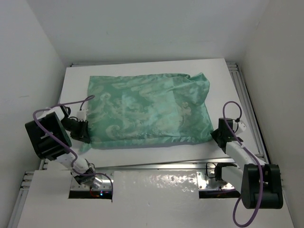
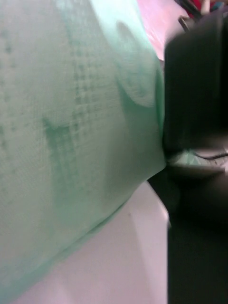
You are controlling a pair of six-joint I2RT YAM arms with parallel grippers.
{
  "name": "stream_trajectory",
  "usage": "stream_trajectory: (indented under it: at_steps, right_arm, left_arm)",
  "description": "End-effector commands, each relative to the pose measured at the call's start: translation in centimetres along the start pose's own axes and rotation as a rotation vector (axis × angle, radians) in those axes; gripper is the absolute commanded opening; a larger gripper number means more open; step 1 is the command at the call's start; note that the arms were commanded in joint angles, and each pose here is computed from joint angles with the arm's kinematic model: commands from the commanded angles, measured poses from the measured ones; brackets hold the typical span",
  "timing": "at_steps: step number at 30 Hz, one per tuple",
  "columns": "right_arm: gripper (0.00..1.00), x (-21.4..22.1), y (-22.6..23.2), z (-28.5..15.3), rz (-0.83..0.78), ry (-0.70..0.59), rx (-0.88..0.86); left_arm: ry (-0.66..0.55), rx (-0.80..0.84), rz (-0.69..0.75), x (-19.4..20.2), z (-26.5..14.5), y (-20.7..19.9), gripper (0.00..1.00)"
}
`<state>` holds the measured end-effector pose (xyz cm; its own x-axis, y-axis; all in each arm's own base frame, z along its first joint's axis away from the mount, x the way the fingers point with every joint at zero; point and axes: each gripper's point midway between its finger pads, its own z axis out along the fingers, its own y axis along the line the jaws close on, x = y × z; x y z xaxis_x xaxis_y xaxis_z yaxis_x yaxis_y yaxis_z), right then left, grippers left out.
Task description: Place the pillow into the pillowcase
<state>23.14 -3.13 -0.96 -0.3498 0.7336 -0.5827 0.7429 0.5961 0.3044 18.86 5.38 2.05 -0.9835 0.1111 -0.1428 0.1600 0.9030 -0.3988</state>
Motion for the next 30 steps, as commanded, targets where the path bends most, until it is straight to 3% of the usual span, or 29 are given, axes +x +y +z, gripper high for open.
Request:
stream_trajectory:
  at_steps: [1, 3, 4, 5, 9, 12, 14, 25, 28, 30]
  right_arm:
    - [0.24, 2.6, -2.4, 0.3, 0.053, 0.065, 0.074]
    - [0.25, 3.3, -2.3, 0.1, 0.066, 0.1, 0.061]
    - [0.41, 3.7, -2.4, -0.2, 0.064, 0.121, 0.066]
    - [0.45, 3.9, -2.3, -0.3, 0.059, 0.135, 0.058]
    - [0.47, 4.8, -3.0, -0.6, 0.047, 0.163, 0.06]
    - [0.65, 5.5, -3.5, -1.0, 0.049, 0.201, 0.086]
    - [0.73, 5.6, -3.6, -1.5, 0.052, 0.219, 0.101]
    - [0.61, 2.3, -3.1, -3.9, 0.089, 0.077, 0.049]
    - [0.63, 0.7, -2.4, -4.4, 0.065, 0.005, -0.002]
    - [0.69, 1.4, -2.5, -4.1, 0.054, 0.027, -0.005]
  left_arm:
    - [-0.087, -0.011, 0.04, -3.0, -0.4, 1.0, 0.0]
    - [-0.098, -0.018, 0.044, -3.3, -0.7, 1.0, 0.0]
    - [-0.097, -0.012, 0.046, -3.2, -0.9, 0.8, 0.0]
    - [-0.101, -0.012, 0.053, -3.3, -1.1, 0.7, 0.0]
    - [-0.103, -0.015, 0.065, -3.2, -1.6, 0.4, 0.0]
    - [-0.109, -0.022, 0.069, -3.4, -2.0, 0.4, 0.0]
    - [-0.11, -0.019, 0.072, -3.7, -2.3, 0.3, 0.0]
    - [-0.122, -0.02, 0.063, -4.2, -2.6, 0.4, 0.0]
    - [-0.114, -0.027, 0.068, -4.1, -2.6, 0.5, 0.0]
    - [-0.115, -0.029, 0.067, -4.1, -2.6, 0.6, 0.0]
